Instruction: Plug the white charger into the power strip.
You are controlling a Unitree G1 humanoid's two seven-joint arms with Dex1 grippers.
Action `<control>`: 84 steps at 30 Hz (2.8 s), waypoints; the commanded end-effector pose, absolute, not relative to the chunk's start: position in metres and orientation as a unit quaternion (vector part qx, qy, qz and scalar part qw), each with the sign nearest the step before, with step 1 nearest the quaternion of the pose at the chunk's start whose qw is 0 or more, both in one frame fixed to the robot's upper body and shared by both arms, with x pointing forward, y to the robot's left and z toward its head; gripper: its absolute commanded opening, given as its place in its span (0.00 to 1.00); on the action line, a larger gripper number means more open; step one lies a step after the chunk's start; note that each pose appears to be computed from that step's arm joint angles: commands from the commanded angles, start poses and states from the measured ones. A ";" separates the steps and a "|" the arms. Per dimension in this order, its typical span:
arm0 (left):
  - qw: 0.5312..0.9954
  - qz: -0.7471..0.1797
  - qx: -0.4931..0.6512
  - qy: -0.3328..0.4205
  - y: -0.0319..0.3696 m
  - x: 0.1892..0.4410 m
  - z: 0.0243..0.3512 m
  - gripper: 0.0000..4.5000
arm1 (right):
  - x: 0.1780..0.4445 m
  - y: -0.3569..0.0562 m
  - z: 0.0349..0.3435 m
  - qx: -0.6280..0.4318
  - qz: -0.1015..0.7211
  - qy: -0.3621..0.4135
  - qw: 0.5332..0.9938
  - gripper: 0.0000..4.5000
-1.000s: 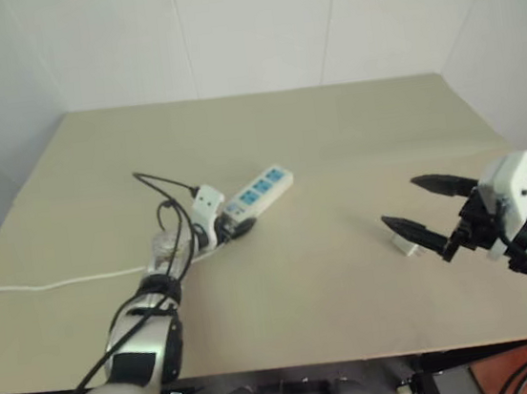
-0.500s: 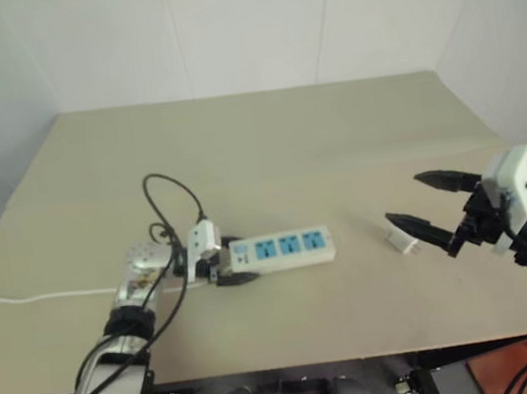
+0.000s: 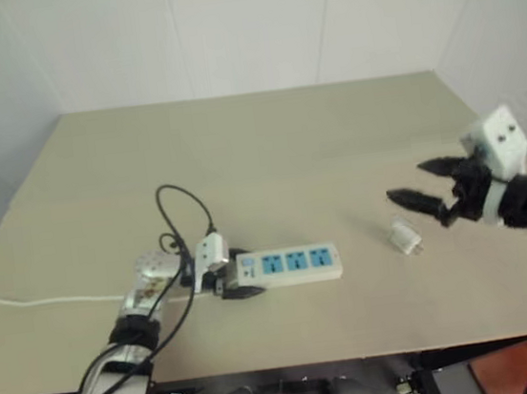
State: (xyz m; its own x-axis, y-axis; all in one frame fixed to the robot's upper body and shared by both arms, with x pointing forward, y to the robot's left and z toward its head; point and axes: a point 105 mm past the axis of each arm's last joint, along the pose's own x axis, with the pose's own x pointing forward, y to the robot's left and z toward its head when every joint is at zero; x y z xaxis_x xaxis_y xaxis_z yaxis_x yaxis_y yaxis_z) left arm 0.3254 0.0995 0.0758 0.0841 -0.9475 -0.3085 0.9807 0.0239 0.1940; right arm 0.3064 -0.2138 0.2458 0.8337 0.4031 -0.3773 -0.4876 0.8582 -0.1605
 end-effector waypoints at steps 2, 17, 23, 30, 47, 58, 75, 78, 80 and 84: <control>0.709 -0.682 0.176 0.046 0.091 0.325 0.074 0.74 | 0.314 -0.228 0.232 -0.117 0.179 0.316 0.924 1.00; 0.716 -0.677 0.161 0.052 0.090 0.318 0.067 0.74 | 0.330 -0.231 0.187 -0.137 0.162 0.492 0.844 1.00; 0.720 -0.674 0.156 0.052 0.090 0.317 0.068 0.74 | 0.340 -0.228 0.174 -0.145 0.170 0.499 0.838 1.00; 0.720 -0.675 0.155 0.053 0.091 0.314 0.068 0.74 | 0.353 -0.228 0.154 -0.148 0.170 0.510 0.830 1.00; 0.725 -0.669 0.153 0.063 0.097 0.308 0.065 0.74 | 0.362 -0.221 0.126 -0.179 0.203 0.535 0.800 0.81; 0.728 -0.663 0.160 0.067 0.101 0.309 0.064 0.74 | 0.362 -0.207 0.123 -0.207 0.227 0.530 0.790 0.25; 0.720 -0.667 0.180 0.070 0.107 0.318 0.070 0.74 | 0.370 -0.112 0.257 -0.046 0.393 -0.018 0.918 0.25; 0.720 -0.666 0.180 0.072 0.108 0.318 0.069 0.74 | 0.353 -0.089 0.245 0.008 0.455 -0.054 0.889 0.25; 0.721 -0.665 0.180 0.072 0.108 0.318 0.069 0.74 | 0.344 -0.080 0.240 0.020 0.476 -0.077 0.876 0.25; 0.718 -0.667 0.183 0.073 0.107 0.318 0.069 0.74 | 0.324 -0.046 0.209 -0.015 0.545 -0.107 0.831 0.25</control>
State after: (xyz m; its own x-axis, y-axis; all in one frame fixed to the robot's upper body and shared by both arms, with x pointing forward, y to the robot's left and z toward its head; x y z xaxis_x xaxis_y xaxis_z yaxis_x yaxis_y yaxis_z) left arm 0.3188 0.1061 0.0741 0.1087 -0.9428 -0.3152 0.9832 0.0552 0.1740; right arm 0.3371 -0.0602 0.2015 0.4735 0.8734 0.1136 -0.8750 0.4812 -0.0527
